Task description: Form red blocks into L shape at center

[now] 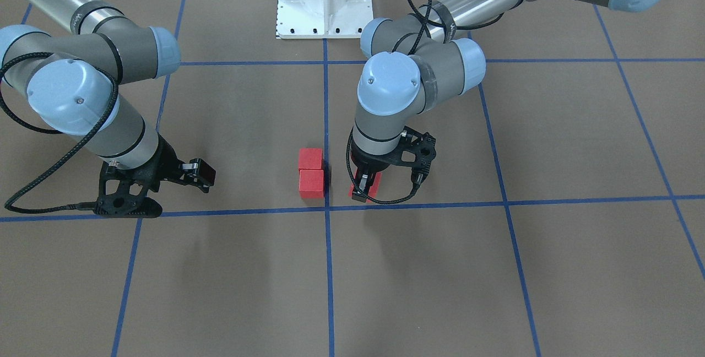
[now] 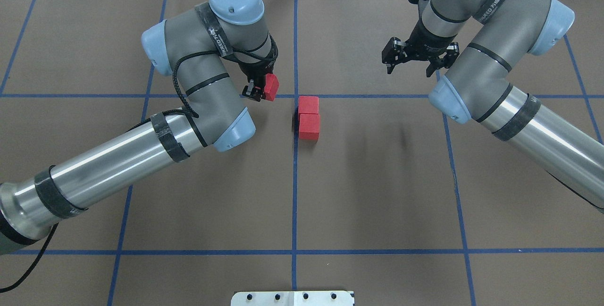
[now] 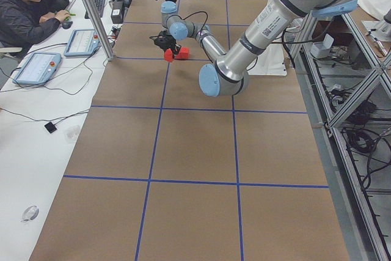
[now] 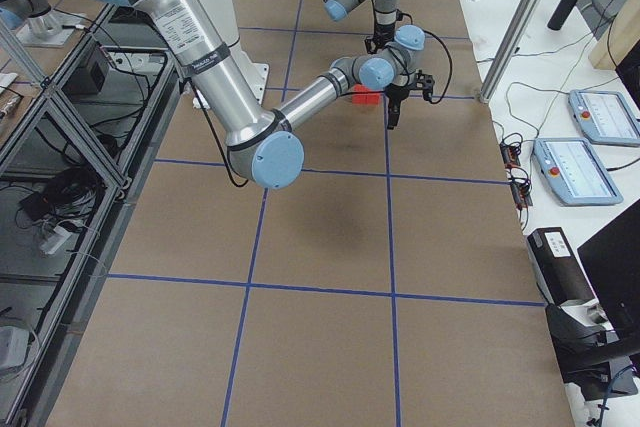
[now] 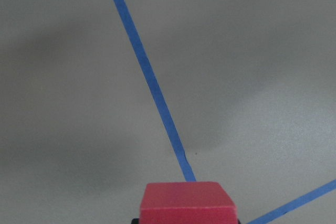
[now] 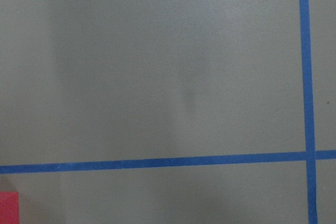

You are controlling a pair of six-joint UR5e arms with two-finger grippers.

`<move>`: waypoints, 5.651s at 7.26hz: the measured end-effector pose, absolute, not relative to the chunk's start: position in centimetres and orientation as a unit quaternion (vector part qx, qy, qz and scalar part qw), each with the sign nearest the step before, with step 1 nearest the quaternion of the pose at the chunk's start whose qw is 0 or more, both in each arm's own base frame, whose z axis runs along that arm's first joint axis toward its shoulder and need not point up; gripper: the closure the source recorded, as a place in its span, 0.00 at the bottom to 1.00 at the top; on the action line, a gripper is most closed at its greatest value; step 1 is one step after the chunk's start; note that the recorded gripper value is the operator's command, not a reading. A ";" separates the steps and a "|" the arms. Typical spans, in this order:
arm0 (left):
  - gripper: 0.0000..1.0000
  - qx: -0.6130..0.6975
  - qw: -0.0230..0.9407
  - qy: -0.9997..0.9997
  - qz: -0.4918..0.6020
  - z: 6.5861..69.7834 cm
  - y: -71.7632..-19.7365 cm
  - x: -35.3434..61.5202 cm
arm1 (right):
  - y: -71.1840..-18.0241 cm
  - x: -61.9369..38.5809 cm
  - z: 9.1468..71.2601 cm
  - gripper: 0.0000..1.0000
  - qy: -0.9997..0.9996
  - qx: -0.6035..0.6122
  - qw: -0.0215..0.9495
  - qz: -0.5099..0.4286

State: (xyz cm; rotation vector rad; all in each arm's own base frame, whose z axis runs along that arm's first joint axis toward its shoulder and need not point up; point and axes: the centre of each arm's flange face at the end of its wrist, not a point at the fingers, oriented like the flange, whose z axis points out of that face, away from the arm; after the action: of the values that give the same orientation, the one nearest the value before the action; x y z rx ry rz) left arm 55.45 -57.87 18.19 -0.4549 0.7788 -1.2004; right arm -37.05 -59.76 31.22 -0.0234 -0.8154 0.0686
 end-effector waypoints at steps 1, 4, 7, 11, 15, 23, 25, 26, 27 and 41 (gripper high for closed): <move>1.00 -0.213 0.730 0.342 -0.552 18.6 -57.5 56.8 | -59.7 -37.0 31.3 0.01 -0.396 -0.012 0.918 0.033; 1.00 -0.232 0.713 0.313 -0.583 18.8 -56.8 59.4 | -59.9 -36.7 31.4 0.01 -0.395 -0.011 0.918 0.035; 1.00 -0.236 0.711 0.302 -0.590 17.3 -56.8 61.6 | -59.9 -36.6 31.8 0.01 -0.394 -0.011 0.918 0.036; 1.00 -0.237 0.715 0.298 -0.587 16.9 -56.0 62.7 | -59.9 -36.6 32.0 0.01 -0.392 -0.012 0.919 0.037; 1.00 -0.227 0.719 0.297 -0.586 16.9 -55.1 63.6 | -59.9 -36.5 32.0 0.01 -0.392 -0.012 0.919 0.038; 1.00 -0.223 0.708 0.288 -0.605 17.1 -55.4 63.6 | -59.9 -36.6 32.0 0.01 -0.392 -0.012 0.919 0.038; 1.00 -0.219 0.707 0.292 -0.606 16.4 -55.4 63.6 | -59.9 -36.6 32.0 0.01 -0.392 -0.012 0.919 0.038; 1.00 -0.213 0.707 0.294 -0.606 15.7 -55.5 63.5 | -59.9 -36.5 32.0 0.01 -0.392 -0.012 0.919 0.038; 1.00 -0.208 0.709 0.291 -0.608 15.1 -55.6 63.5 | -59.9 -36.5 32.1 0.01 -0.392 -0.013 0.919 0.038; 1.00 -0.184 0.719 0.266 -0.616 14.7 -54.7 65.0 | -60.0 -36.5 32.7 0.01 -0.388 -0.014 0.921 0.036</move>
State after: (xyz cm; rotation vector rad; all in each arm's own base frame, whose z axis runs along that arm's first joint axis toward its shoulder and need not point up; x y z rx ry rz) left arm 65.01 -54.68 14.68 -0.4060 0.5875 -1.3624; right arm -36.48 -59.95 32.71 -0.0290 -0.7982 0.0731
